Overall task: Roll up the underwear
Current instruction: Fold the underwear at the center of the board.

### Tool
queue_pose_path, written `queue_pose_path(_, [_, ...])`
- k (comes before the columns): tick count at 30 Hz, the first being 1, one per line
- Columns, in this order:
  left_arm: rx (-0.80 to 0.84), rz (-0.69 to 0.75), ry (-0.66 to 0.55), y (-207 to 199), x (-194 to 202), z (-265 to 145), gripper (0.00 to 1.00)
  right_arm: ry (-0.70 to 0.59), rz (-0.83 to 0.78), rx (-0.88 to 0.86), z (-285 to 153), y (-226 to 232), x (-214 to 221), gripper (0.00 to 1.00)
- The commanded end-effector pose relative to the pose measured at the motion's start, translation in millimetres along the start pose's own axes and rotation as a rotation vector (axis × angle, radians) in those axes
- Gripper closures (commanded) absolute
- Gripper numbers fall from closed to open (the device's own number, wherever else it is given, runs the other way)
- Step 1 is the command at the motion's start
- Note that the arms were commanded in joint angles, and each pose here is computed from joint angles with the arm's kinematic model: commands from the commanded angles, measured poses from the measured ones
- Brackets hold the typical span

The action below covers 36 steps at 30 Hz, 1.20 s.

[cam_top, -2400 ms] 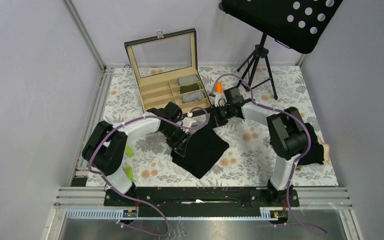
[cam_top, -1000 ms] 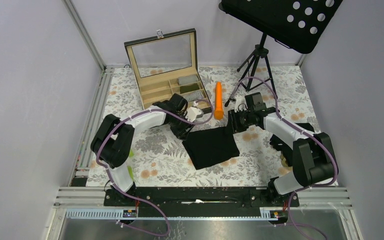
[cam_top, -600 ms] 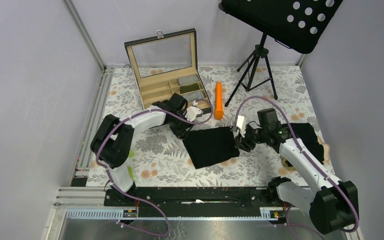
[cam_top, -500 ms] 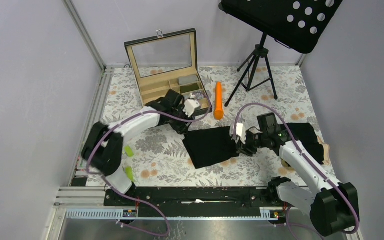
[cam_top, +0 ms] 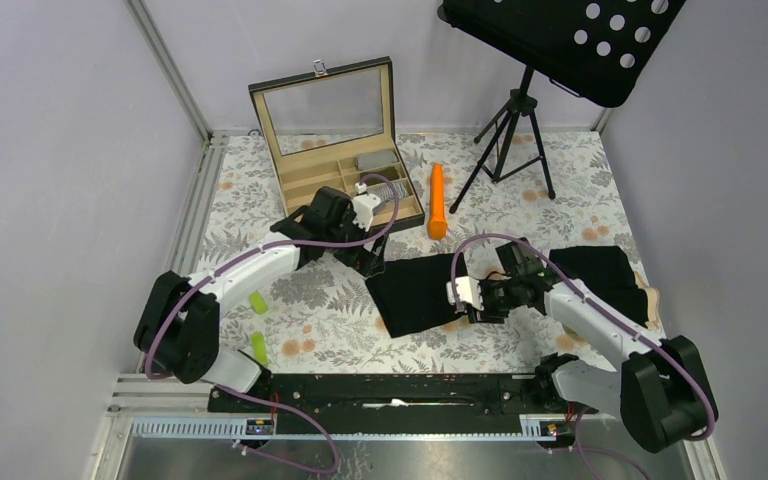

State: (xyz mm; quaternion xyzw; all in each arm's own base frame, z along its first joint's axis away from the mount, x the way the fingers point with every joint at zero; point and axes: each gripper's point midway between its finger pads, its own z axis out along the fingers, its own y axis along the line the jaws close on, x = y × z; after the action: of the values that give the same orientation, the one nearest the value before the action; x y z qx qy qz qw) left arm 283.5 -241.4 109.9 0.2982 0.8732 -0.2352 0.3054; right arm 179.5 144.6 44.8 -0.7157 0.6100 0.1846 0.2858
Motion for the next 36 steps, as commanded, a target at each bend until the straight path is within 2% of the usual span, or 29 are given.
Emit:
queue_pose_path(1, [0.126, 0.074, -0.062, -22, -19, -12, 0.16, 0.025, -0.099, 0.001, 8, -13, 1, 0.49])
queue_pose_path(3, [0.103, 0.108, -0.070, -18, -20, -14, 0.22, 0.045, -0.111, -0.024, 13, -10, 7, 0.51])
queue_pose_path(9, [0.050, 0.139, -0.077, -9, -17, -20, 0.23, 0.088, -0.121, -0.032, 23, -9, 21, 0.54])
queue_pose_path(14, [0.055, 0.169, -0.071, -9, -14, -22, 0.26, 0.125, -0.146, -0.053, 31, -6, 32, 0.65])
queue_pose_path(17, [0.051, 0.217, -0.056, -6, -10, -22, 0.30, 0.161, -0.176, -0.131, 33, 10, 41, 0.72])
queue_pose_path(20, [0.080, 0.313, -0.059, -9, -1, -27, 0.35, 0.198, -0.160, -0.183, 33, 17, 47, 0.84])
queue_pose_path(23, [0.127, 0.446, -0.111, -19, 8, -38, 0.36, 0.189, -0.063, -0.265, 27, 22, 32, 0.87])
queue_pose_path(27, [0.230, 0.647, -0.148, -42, 27, -54, 0.40, 0.178, 0.089, -0.346, 26, 25, 1, 0.95])
queue_pose_path(32, [0.392, 0.902, -0.078, -77, 71, -57, 0.50, 0.178, 0.164, -0.341, 42, 20, -18, 0.97])
queue_pose_path(36, [0.501, 0.967, -0.053, -97, 95, -47, 0.52, 0.210, 0.251, -0.351, 52, 20, -12, 0.97])
